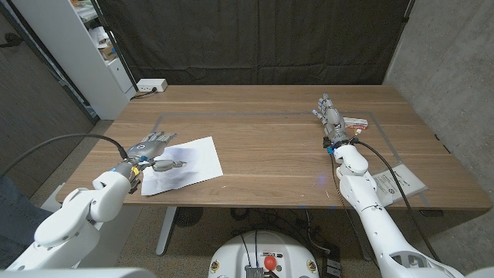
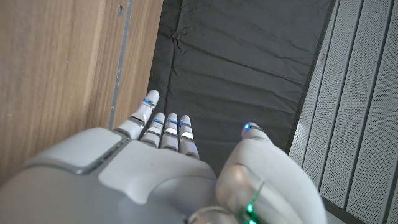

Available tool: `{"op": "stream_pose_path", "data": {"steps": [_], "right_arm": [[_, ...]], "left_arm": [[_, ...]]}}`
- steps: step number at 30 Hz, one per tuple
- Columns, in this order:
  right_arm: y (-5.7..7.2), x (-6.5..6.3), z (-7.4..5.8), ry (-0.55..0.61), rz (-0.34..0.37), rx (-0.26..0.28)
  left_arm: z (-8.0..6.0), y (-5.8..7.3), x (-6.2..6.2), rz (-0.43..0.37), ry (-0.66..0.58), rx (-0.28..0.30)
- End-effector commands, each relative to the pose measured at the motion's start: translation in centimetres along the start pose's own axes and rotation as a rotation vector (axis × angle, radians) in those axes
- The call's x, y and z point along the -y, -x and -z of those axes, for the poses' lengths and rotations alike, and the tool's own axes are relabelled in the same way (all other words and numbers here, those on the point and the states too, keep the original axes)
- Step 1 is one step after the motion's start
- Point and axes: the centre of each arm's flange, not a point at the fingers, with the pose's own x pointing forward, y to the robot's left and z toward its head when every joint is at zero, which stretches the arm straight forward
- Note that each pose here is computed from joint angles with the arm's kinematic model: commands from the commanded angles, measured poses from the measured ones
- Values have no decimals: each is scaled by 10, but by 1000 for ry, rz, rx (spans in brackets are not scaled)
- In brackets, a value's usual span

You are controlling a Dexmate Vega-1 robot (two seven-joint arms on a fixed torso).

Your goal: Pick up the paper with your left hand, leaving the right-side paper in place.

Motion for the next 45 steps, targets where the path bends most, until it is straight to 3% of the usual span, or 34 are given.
{"op": "stream_pose_path", "data": {"steps": [1, 21, 45], "right_arm": [[-3, 1, -1, -3, -6, 5], [1, 5, -3, 2, 6, 5], [3, -1, -1, 14, -1, -10]], "left_arm": [[-16, -12, 0, 66, -46, -3], [-18, -24, 11, 119, -45, -11], [-9, -24, 35, 113, 76, -17]]}}
